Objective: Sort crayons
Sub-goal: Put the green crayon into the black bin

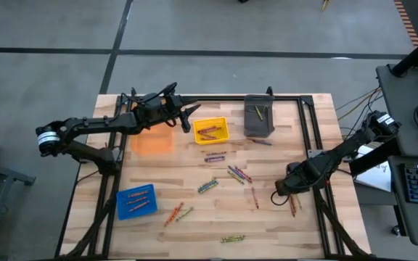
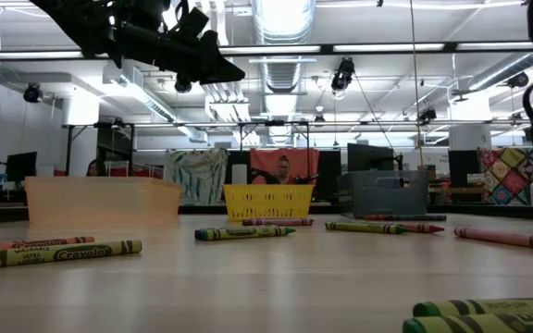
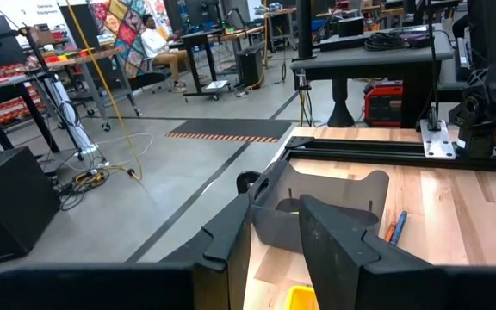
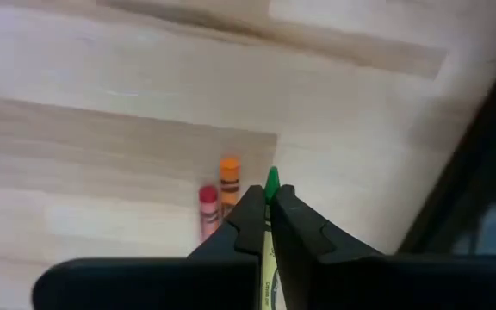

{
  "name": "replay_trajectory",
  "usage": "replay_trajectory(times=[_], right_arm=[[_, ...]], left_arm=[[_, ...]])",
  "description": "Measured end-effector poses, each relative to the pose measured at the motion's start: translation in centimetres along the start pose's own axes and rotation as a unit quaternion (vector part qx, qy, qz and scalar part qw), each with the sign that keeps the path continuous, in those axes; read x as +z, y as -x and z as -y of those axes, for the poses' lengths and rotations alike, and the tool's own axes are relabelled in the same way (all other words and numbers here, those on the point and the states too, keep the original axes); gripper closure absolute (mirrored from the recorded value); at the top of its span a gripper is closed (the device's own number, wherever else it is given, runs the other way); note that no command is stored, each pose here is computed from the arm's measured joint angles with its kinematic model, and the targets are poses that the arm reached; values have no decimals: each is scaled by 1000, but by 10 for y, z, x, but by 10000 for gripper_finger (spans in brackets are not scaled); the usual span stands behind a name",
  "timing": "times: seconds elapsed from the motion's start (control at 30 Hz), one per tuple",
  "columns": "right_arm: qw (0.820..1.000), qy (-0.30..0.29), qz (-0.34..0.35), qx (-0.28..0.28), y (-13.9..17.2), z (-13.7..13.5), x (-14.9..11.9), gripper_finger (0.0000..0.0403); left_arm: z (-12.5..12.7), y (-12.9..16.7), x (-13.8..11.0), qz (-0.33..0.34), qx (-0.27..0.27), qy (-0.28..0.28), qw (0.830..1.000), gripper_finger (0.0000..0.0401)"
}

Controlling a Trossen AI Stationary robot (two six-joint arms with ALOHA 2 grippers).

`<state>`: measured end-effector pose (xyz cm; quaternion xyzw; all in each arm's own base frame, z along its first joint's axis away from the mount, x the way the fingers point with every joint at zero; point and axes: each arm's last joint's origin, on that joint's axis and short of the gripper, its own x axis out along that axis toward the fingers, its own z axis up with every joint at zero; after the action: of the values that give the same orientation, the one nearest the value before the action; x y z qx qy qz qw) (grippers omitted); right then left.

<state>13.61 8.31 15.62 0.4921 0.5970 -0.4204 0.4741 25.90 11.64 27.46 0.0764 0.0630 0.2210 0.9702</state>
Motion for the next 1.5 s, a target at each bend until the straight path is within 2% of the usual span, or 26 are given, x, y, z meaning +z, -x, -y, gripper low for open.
replay_trajectory(times=[0.13,0.27,0.4,0.6,0.87,1.07,1.27,1.4,1.5], right_arm=[[999,0,40,-3,19,-4,-2,394],[995,15,93,38,39,-15,-1,394],[982,41,157,97,61,-30,5,394],[952,100,240,160,90,-52,29,394],[902,182,320,224,129,-74,79,394],[871,211,378,234,158,-71,121,394],[845,211,434,232,182,-55,162,394],[842,202,455,208,191,-45,187,394],[847,204,459,176,192,-44,208,394]], left_arm=[[0,0,0,0,0,0,1000,317],[0,0,0,0,0,0,1000,317],[0,0,0,0,0,0,1000,317],[0,0,0,0,0,0,1000,317],[0,0,0,1,0,0,1000,317],[0,0,0,1,0,0,1000,317],[0,0,1,4,0,0,1000,317],[0,0,2,11,2,0,1000,317],[0,0,3,15,2,0,1000,317]])
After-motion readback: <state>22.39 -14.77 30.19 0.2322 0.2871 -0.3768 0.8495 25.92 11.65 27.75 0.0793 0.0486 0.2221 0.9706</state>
